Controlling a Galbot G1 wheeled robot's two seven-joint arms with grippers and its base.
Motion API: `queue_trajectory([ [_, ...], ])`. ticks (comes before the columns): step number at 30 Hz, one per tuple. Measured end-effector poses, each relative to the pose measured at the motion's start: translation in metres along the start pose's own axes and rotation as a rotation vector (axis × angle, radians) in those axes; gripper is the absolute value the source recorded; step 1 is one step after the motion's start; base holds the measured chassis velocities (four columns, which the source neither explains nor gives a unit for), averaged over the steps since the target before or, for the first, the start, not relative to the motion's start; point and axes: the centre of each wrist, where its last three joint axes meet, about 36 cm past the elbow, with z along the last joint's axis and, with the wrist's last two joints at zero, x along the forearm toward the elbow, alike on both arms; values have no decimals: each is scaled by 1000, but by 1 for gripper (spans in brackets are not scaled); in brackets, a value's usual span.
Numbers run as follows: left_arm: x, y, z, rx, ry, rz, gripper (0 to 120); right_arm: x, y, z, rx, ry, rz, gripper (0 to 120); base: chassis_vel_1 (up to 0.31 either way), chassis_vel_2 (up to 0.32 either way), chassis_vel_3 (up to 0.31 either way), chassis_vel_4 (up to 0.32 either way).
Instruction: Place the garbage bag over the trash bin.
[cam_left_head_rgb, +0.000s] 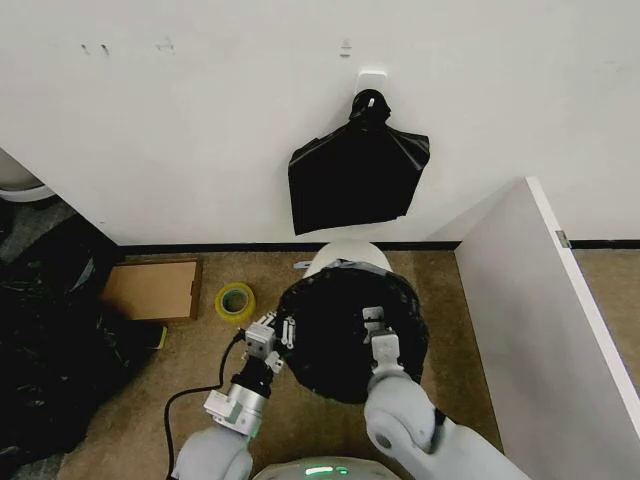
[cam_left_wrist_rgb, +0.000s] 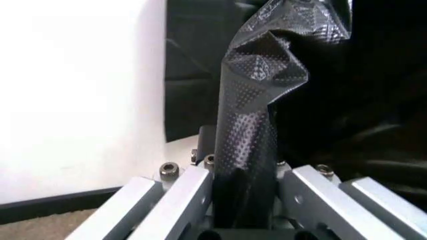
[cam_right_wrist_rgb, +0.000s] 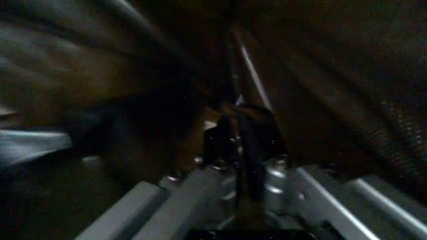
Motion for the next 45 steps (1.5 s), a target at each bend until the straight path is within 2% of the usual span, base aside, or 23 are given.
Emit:
queue_trajectory([
  [4,-3,4,1,11,5,-18,0,11,-3,-3,-32,-18,-66,18,0,0,0,0],
  [8,-4,7,-1,30,12,-39,0,20,-2,-5,-91,-28,-152,36,0,0,0,0],
  [10,-4,8,-3,36,11,-43,0,23,-2,-6,-106,-34,-180,39,0,0,0,0],
  [14,-5,11,-5,61,20,-62,0,34,-2,-10,-184,-98,-331,56,0,0,0,0],
  [17,-5,13,-6,76,22,-73,0,31,-7,-5,-258,-222,-469,70,0,0,0,0],
  [19,-6,14,-6,79,21,-75,0,28,-9,-2,-272,-258,-510,73,0,0,0,0],
  [24,-12,19,-7,119,12,-98,0,13,-26,8,-428,-589,-808,94,0,0,0,0],
  [25,-12,19,-7,119,12,-98,0,13,-26,8,-428,-589,-808,94,0,0,0,0],
  [27,-15,21,-8,152,9,-108,0,10,-30,4,-493,-692,-843,99,0,0,0,0],
  [30,-16,25,-15,204,16,-116,0,17,-33,-7,-558,-781,-799,100,0,0,0,0],
  [32,-16,28,-21,255,34,-121,0,28,-32,-16,-586,-799,-688,100,0,0,0,0],
  [33,-16,28,-21,255,34,-121,0,28,-32,-16,-586,-799,-688,100,0,0,0,0],
  [37,-17,33,-29,375,80,-138,0,48,-30,-12,-533,-733,-376,100,0,0,0,0],
  [41,-21,42,-31,420,103,-156,0,55,-27,2,-548,-741,-323,100,0,0,0,0],
  [45,-29,52,-32,497,136,-181,0,60,-21,14,-629,-766,-340,100,0,0,0,0],
])
